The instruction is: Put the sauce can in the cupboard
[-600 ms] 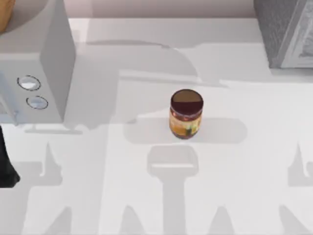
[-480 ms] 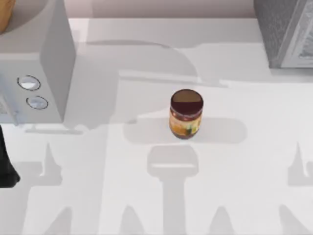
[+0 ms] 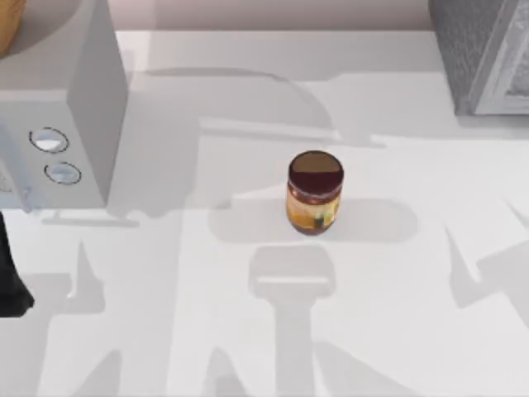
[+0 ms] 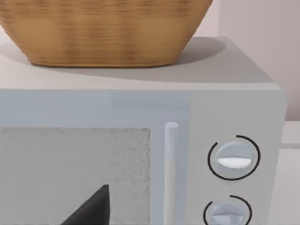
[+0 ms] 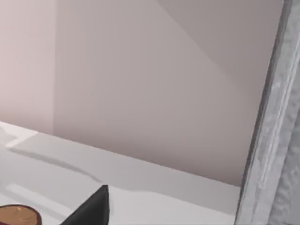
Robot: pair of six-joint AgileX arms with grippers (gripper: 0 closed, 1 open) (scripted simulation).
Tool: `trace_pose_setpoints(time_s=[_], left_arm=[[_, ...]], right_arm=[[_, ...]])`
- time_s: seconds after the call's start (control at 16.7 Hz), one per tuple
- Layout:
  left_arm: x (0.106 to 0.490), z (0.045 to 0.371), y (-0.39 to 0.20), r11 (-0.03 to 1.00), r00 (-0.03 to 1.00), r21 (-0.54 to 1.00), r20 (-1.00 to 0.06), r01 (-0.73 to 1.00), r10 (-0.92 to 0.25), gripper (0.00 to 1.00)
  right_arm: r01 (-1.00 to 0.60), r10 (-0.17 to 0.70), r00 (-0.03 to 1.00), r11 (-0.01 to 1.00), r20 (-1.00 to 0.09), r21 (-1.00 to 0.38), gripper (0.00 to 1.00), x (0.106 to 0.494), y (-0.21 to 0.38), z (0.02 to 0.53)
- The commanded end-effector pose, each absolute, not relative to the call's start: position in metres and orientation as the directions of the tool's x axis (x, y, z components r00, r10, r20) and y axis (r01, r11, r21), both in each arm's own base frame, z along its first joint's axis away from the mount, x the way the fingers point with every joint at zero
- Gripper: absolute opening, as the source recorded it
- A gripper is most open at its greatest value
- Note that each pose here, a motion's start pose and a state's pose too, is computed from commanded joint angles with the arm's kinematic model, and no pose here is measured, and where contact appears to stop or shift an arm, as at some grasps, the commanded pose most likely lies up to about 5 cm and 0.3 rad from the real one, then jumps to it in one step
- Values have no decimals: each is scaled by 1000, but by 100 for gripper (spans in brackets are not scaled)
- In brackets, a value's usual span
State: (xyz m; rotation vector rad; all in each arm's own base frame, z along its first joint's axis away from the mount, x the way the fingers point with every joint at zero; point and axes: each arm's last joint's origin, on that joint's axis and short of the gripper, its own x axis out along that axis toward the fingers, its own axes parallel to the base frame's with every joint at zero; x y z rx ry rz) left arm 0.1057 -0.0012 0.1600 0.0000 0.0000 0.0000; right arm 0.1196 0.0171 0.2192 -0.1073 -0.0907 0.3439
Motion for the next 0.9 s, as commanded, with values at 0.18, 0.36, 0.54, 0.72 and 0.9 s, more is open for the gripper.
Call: trace_pose_setpoints(time_s=[0.18, 0.36, 0.54, 0.72, 0.9], left_arm=[[106, 160, -1, 1000, 1000, 0, 0, 0, 0, 100], [106, 160, -1, 1000, 1000, 0, 0, 0, 0, 100], [106, 160, -1, 1000, 1000, 0, 0, 0, 0, 100], [106, 160, -1, 1000, 1000, 0, 0, 0, 0, 100], [106, 160, -1, 1000, 1000, 0, 0, 0, 0, 100]], right_arm=[[-525, 545, 836, 828, 64, -197, 100, 142, 32, 247], [-692, 715, 699, 682, 17, -239, 100, 180, 49, 262], [-822, 835, 548, 525, -53, -221, 100, 231, 66, 254], [-910, 908, 402, 384, -115, -155, 100, 287, 80, 220], [-961, 950, 274, 267, -151, -68, 100, 335, 88, 165]])
